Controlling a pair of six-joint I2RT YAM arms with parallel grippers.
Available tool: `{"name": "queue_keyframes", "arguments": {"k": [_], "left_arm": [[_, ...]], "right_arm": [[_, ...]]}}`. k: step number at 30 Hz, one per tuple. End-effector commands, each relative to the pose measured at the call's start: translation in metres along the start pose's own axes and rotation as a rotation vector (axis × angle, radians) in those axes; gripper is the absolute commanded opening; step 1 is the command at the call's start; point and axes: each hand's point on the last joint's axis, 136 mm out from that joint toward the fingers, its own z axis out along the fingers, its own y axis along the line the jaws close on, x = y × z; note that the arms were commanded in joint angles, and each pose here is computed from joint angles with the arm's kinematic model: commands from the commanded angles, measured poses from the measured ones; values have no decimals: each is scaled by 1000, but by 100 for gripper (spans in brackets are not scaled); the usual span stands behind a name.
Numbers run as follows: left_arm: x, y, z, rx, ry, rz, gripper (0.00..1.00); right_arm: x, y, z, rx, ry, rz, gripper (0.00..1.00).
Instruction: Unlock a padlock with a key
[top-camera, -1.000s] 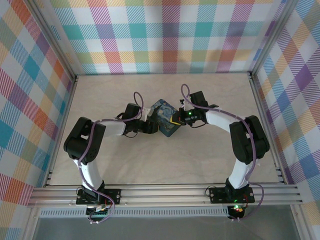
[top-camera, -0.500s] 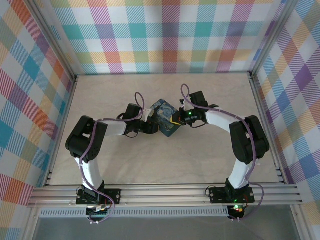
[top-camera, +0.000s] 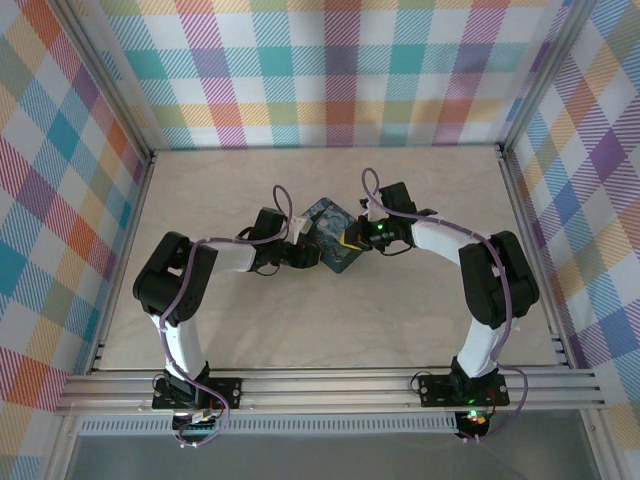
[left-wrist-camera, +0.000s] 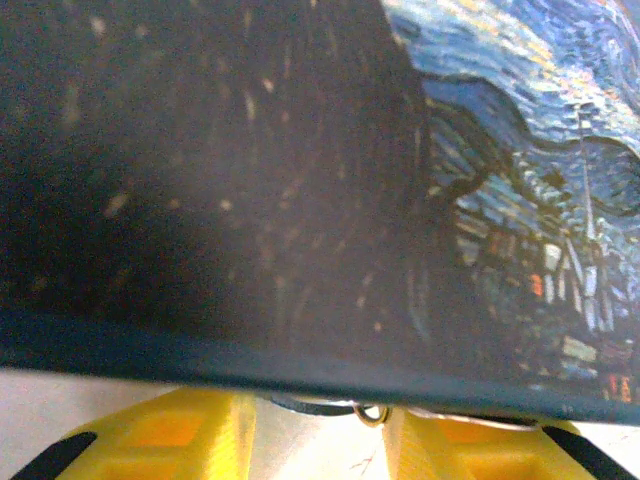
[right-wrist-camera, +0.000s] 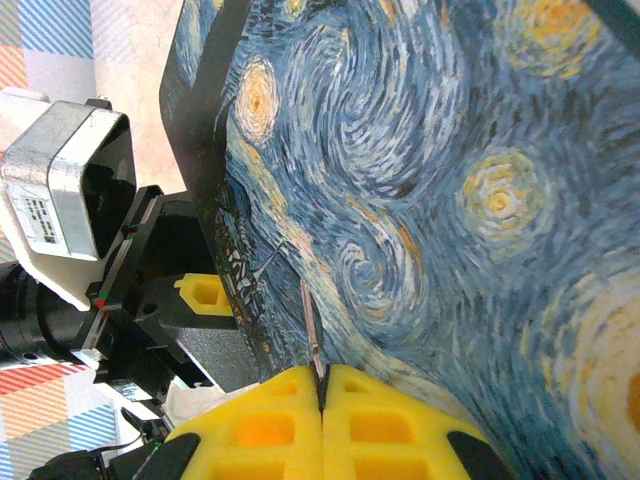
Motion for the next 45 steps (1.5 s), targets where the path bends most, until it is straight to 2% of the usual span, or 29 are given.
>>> {"name": "queue_keyframes", "arguments": {"k": [1,29,45], "left_arm": [[-5,-11,5,27,-17,29,38],[4,-12,12,-12,18,53,39],[-5,-18,12,-8,-18,40,30]], "right_arm": [[13,-13,5,43,38,18,0],[10,-11,5,38,34,14,0],[5,-1,-2,11,-5,-20,0]]}}
